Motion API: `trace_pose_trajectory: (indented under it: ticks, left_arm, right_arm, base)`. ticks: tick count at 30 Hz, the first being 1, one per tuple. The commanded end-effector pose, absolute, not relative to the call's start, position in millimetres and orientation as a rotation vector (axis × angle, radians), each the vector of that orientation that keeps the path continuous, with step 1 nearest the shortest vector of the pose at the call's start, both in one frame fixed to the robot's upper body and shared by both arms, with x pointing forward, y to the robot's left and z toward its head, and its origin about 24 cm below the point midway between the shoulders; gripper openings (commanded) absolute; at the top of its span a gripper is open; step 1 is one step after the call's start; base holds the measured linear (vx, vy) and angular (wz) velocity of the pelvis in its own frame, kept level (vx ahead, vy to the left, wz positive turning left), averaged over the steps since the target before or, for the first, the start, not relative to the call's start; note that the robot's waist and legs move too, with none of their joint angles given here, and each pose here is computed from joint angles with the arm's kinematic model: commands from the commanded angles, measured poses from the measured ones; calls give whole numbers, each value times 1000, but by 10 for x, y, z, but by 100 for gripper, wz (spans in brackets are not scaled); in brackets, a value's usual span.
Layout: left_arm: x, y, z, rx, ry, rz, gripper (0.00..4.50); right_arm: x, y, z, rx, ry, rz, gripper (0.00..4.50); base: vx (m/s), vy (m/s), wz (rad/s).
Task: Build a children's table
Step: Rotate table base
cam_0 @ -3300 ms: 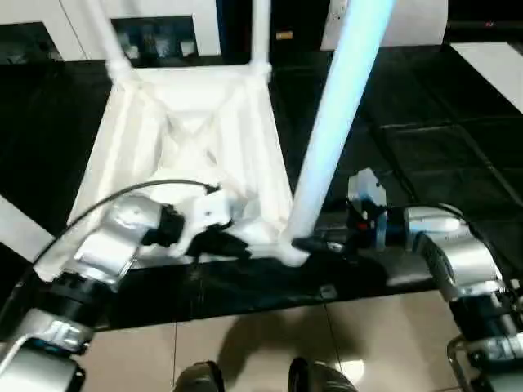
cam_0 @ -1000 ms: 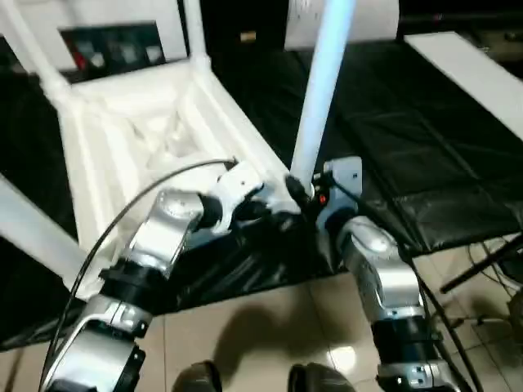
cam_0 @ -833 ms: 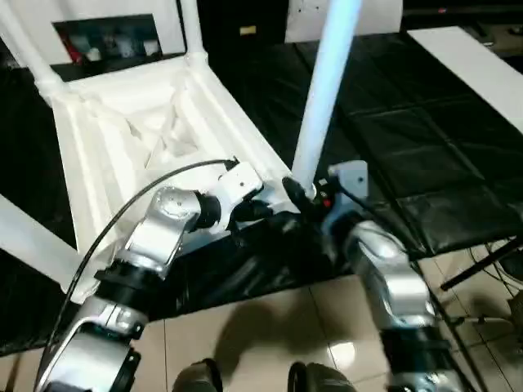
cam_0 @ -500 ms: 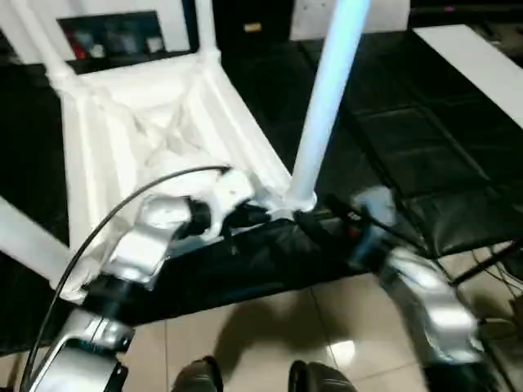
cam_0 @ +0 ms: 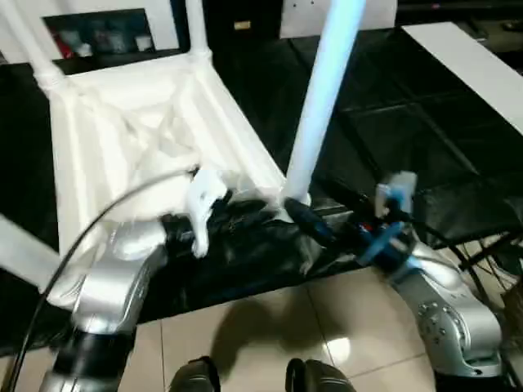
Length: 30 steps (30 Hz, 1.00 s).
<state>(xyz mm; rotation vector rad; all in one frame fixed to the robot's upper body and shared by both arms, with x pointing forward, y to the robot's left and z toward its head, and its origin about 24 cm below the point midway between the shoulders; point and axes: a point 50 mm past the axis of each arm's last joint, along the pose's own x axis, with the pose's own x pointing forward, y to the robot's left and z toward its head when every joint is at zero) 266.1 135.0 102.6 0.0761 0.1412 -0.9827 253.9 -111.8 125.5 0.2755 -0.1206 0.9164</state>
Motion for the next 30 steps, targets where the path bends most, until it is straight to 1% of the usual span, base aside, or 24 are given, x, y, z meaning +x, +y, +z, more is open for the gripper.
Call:
trace_pose_trajectory:
  ticks: [1,6,7,8,9,10,11,12,13,15,16,17,18,19,21,22,23,24,25,26,27,28,29,30]
  left_arm:
    - [2414,1444,1002,43,181,-945,168]
    - [2180,1486,903,9,238,-929,198]
    - [2127,1481,877,10,253,-931,211]
    - [2043,1470,841,10,277,-929,211]
    - [2043,1470,841,10,277,-929,224]
    - [1952,1463,811,1,301,-921,231]
    - [1913,1470,799,-2,312,-913,241]
    - [1913,1470,799,-2,312,-913,251]
    - [1848,1494,784,-8,333,-904,260]
    - [1784,1536,771,-10,357,-900,274]
    - [1782,1538,771,-10,358,-900,281]
    - [1745,1568,759,-10,374,-903,281]
    - [1745,1568,759,-10,374,-903,300]
    - [1657,1663,737,-6,410,-909,312]
    - [1560,1767,726,1,453,-915,321]
    - [1560,1767,726,1,453,-915,330]
    - [1500,1842,728,7,476,-913,343]
    - [1452,1968,724,11,500,-895,343]
    - [1424,2131,704,15,521,-867,362]
    - [1424,2131,704,15,521,-867,362]
    - [1393,2353,702,19,537,-821,367]
    - [1394,2392,712,20,533,-808,375]
    - [1403,2503,759,20,519,-772,388]
    - [1403,2503,759,20,519,-772,399]
  right_arm:
    - [2624,-1021,1353,287,-144,899,450]
    - [2726,-953,1329,250,-117,883,450]
    - [2775,-956,1308,227,-105,858,450]
    - [2861,-970,1281,197,-91,817,450]
    - [2861,-970,1281,197,-91,817,450]
    - [2993,-1033,1255,154,-81,731,450]
    - [3062,-1090,1258,139,-87,683,450]
    - [3062,-1090,1258,139,-87,683,450]
    - [3201,-1247,1273,93,-98,570,450]
    - [3321,-1429,1315,60,-126,468,450]
    - [3323,-1434,1316,59,-127,465,450]
    - [3373,-1527,1337,44,-139,420,450]
    - [3373,-1527,1337,44,-139,420,450]
    - [3440,-1697,1365,10,-151,360,450]
    - [3479,-1841,1378,-21,-152,317,450]
    - [3479,-1841,1378,-21,-152,317,450]
    - [3494,-1899,1369,-39,-151,302,450]
    - [3483,-1926,1342,-47,-141,306,450]
    - [3461,-1935,1308,-54,-128,310,450]
    - [3461,-1935,1308,-54,-128,310,450]
    - [3417,-1911,1212,-47,-67,345,450]
    - [3398,-1888,1179,-38,-44,369,450]
    - [3324,-1807,1077,-31,16,448,450]
    - [3324,-1807,1077,-31,16,448,450]
  base:
    - [0,0,0]
    - [0,0,0]
    - [0,0,0]
    - [0,0,0]
    - [0,0,0]
    - [0,0,0]
    - [0,0,0]
    - [0,0,0]
    - [0,0,0]
    - [0,0,0]
    - [0,0,0]
    - [0,0,0]
    - [0,0,0]
    - [0,0,0]
    - [0,0,0]
    - [0,0,0]
    - [0,0,0]
    - [0,0,0]
    - [0,0,0]
    - [0,0,0]
    - [0,0,0]
    - [0,0,0]
    - [0,0,0]
    - [0,0,0]
